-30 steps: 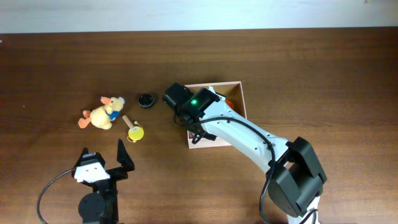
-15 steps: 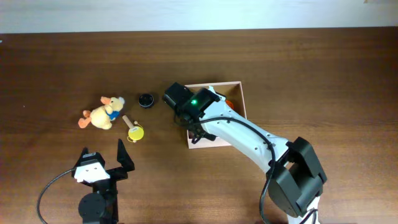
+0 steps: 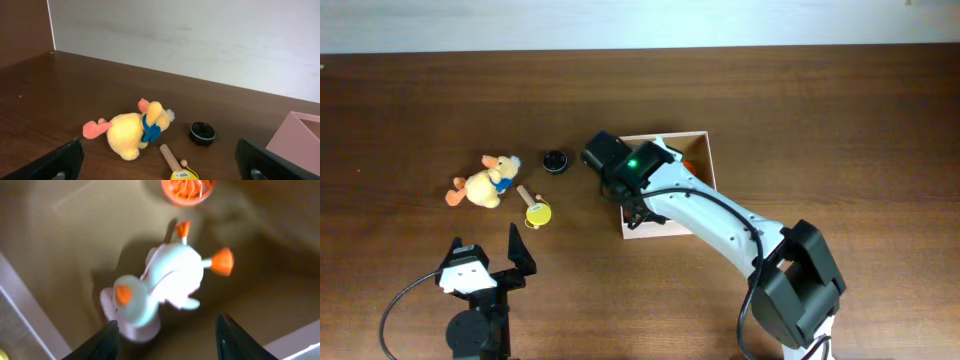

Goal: Pack container
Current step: 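Lower the duck into the box and open the right gripper, then raise the right arm away from the box to the upper right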

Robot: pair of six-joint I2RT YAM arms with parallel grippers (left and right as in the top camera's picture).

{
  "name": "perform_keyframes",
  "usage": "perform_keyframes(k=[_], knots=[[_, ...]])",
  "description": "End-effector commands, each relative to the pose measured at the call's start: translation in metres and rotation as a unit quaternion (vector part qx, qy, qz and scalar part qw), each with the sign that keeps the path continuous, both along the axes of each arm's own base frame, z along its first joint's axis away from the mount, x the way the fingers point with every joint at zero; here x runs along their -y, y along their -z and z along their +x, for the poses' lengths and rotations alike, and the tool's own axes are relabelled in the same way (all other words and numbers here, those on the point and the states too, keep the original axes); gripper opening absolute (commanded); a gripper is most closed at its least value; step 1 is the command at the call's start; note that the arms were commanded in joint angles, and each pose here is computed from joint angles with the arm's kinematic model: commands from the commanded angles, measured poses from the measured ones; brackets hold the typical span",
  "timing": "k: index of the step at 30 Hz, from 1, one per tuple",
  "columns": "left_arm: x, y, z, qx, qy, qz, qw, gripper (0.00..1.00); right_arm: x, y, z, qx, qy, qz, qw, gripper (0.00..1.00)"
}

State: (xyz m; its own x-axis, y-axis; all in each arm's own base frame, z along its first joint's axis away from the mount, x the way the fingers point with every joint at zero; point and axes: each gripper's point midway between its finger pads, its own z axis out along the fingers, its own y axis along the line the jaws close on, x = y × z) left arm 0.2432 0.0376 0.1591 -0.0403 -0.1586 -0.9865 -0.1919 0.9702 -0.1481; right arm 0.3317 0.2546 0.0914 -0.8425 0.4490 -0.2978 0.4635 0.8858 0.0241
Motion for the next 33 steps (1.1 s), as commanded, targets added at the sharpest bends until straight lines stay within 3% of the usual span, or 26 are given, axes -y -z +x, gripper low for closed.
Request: perform_keyframes(k=[1, 7, 15, 19, 28, 33], knots=[[0.0, 0.001, 0.0, -0.003, 0.002, 0.007, 1.0, 0.99, 0.022, -0.017, 0.025, 0.042, 0.017, -0.022, 0.999, 0.51], [0.0, 0.001, 0.0, -0.003, 0.002, 0.007, 1.0, 0.99, 0.067, -0.084, 0.082, 0.124, 0.018, -0.047, 0.991, 0.59], [0.0, 0.001, 0.0, -0.002, 0.002, 0.007, 1.0, 0.99, 0.185, -0.148, 0.135, 0.179, 0.126, -0.063, 0.974, 0.74], [0.0, 0.001, 0.0, -0.003, 0.002, 0.007, 1.0, 0.99, 0.255, -0.143, 0.141, 0.168, 0.198, -0.077, 0.963, 0.81], [0.0, 0.001, 0.0, -0.003, 0.002, 0.007, 1.0, 0.99, 0.354, -0.14, 0.13, 0.155, 0.299, -0.092, 0.937, 0.84], [0.0, 0.001, 0.0, -0.003, 0.002, 0.007, 1.0, 0.99, 0.373, -0.137, 0.126, 0.148, 0.319, -0.074, 0.933, 0.97]])
